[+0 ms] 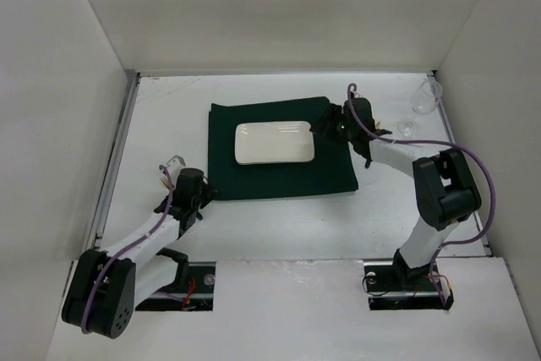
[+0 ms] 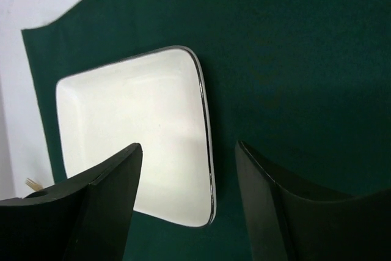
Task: Set the dinner table for one person
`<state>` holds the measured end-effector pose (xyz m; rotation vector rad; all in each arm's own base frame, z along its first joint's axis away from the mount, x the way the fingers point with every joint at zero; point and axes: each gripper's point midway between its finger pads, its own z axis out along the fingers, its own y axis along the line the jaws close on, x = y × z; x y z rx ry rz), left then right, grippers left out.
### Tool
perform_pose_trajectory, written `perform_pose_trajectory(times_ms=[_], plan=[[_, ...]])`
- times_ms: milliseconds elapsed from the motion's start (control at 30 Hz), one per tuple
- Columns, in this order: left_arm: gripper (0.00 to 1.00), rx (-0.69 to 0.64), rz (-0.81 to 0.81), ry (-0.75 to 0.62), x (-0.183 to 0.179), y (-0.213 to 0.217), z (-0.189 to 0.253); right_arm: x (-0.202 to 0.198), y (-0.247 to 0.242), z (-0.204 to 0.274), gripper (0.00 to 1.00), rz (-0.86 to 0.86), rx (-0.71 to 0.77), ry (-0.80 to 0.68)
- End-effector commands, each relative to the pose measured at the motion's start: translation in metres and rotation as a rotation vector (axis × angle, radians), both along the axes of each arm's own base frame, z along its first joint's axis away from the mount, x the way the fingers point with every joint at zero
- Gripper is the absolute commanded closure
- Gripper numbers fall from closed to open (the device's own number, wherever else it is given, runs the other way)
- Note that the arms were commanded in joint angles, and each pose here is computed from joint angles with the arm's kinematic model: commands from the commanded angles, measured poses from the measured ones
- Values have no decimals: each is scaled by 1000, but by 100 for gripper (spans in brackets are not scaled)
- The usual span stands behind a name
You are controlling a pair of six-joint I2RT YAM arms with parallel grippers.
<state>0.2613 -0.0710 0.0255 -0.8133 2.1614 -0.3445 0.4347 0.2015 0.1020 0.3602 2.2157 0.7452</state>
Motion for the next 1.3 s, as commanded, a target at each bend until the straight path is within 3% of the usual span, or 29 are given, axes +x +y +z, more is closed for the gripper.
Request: perform_pose_trajectory(times_ms=[0, 233, 300, 433, 633, 733, 867, 1100, 1267], plan=[[92, 1, -12, 47, -16, 0, -10, -2, 8, 29, 33, 10, -48, -86], [69, 66, 15, -69, -2, 12, 36, -14, 27, 80, 42, 44, -136, -228], [65, 84, 28, -131, 4, 15, 60, -21, 29, 102, 57, 45, -170, -281], [65, 96, 48, -251, 13, 16, 99, -42, 15, 151, 82, 5, -211, -391], [75, 41, -62, -389, 33, -35, 134, -66, -62, 197, 91, -184, -253, -418], [81, 46, -175, -412, 38, -78, 133, -61, -116, 194, 92, -326, -337, -354], [81, 29, -314, -456, 30, -137, 122, -57, -176, 196, 90, -502, -407, -295], [76, 79, -465, -493, 21, -174, 104, -45, -259, 214, 59, -732, -446, -250], [73, 101, -491, -500, 17, -176, 100, -28, -297, 223, 53, -812, -489, -206]])
